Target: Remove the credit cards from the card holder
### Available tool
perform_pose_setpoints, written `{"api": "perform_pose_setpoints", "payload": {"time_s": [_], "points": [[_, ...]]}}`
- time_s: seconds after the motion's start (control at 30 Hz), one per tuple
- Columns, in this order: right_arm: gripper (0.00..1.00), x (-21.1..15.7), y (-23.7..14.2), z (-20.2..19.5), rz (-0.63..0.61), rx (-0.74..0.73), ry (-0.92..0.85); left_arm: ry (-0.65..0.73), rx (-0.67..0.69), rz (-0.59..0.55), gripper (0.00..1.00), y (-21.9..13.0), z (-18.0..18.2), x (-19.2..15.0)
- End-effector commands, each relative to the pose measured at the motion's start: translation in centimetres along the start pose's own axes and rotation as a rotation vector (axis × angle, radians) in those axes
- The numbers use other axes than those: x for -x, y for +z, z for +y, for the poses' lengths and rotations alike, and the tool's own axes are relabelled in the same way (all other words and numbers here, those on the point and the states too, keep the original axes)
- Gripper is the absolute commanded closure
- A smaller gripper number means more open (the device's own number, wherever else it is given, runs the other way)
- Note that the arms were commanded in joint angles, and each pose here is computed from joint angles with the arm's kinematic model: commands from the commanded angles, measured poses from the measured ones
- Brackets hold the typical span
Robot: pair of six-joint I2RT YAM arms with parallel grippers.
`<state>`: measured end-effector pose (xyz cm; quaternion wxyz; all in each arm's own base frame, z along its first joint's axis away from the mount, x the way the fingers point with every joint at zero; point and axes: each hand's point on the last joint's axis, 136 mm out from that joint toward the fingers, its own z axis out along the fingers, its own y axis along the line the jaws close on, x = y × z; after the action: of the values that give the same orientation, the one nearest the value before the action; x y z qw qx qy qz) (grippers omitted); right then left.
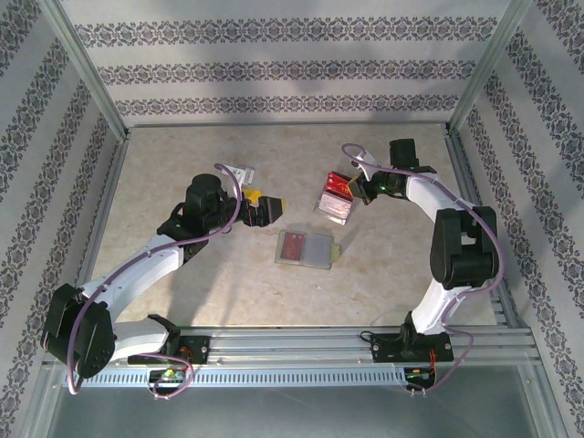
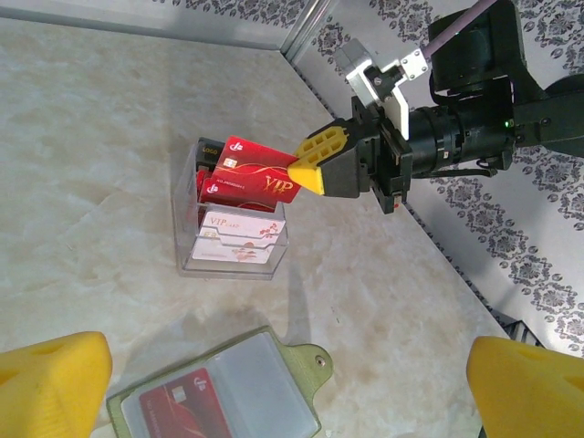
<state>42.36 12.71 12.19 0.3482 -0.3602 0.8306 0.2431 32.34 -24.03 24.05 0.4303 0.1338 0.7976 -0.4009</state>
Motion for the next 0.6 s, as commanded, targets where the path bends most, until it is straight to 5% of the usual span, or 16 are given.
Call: {"api": "perform_pose_setpoints", "payload": {"time_s": [0.0, 0.57], "points": [[1.0, -0.2, 0.2, -0.4, 0.023, 0.009, -0.012, 0.028, -0.003, -0.003, 0.01, 0.0, -0.5, 0.3], [1.0, -1.8, 1.4, -1.7, 0.183, -0.006, 0.053, 0.045, 0.013, -0.011, 0.01, -0.5, -0.5, 0.4]]}}
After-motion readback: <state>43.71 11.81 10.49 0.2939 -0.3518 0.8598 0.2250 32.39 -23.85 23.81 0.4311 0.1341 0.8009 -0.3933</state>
